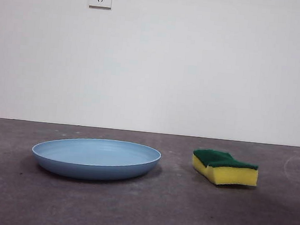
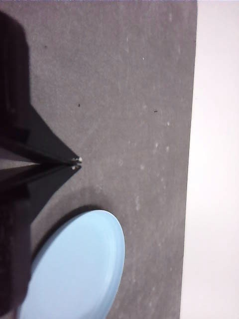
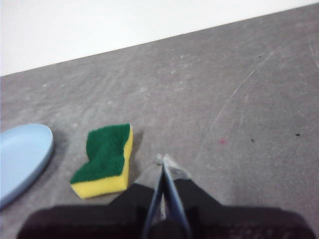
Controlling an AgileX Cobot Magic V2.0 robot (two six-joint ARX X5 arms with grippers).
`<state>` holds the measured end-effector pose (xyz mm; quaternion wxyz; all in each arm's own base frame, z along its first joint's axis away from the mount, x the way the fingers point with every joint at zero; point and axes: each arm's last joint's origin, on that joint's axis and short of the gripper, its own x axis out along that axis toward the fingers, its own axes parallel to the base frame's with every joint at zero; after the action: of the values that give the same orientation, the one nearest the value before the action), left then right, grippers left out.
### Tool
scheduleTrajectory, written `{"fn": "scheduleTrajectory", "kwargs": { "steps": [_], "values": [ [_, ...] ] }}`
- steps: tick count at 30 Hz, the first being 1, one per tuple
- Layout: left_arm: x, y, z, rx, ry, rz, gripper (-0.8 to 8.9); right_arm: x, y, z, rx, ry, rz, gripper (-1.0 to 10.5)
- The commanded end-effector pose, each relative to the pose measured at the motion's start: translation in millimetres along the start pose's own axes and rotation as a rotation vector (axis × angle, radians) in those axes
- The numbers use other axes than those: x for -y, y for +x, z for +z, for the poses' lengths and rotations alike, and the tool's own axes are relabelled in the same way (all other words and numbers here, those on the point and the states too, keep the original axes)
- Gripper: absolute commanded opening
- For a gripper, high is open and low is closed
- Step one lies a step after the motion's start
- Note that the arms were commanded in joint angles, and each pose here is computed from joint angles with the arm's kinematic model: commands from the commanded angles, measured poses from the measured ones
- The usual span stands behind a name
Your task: Pick up the plate,pick up the cloth,clean the plate with the cloth
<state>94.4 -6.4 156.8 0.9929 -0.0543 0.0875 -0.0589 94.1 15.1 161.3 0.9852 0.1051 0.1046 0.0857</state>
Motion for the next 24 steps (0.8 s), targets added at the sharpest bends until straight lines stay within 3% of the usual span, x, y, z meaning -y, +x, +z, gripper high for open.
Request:
{"fn": "scheduleTrajectory", "kwargs": {
  "steps": [1, 9, 14, 24],
  "values": [
    [1.8, -4.5, 16.6, 0.030, -0.046, 0.000, -0.06, -4.7, -3.6, 19.4, 0.032, 0.052, 0.010, -0.1],
    [6.2, -3.6, 57.8, -0.016, -0.055, 0.003, -0.06, -16.4, 0.3, 71.6, 0.004, 0.043, 0.007, -0.1],
    [9.3, 8.5, 82.3, -0.140, -0.068, -0.037, -0.05, -23.7, 13.3, 100.7, -0.078, 0.007, 0.040, -0.1],
    [14.0, 58.2, 113.2, -0.412, -0.136, -0.208, -0.04, -33.0, 61.2, 127.9, -0.452, 0.008, 0.165, 0.0]
  ]
}}
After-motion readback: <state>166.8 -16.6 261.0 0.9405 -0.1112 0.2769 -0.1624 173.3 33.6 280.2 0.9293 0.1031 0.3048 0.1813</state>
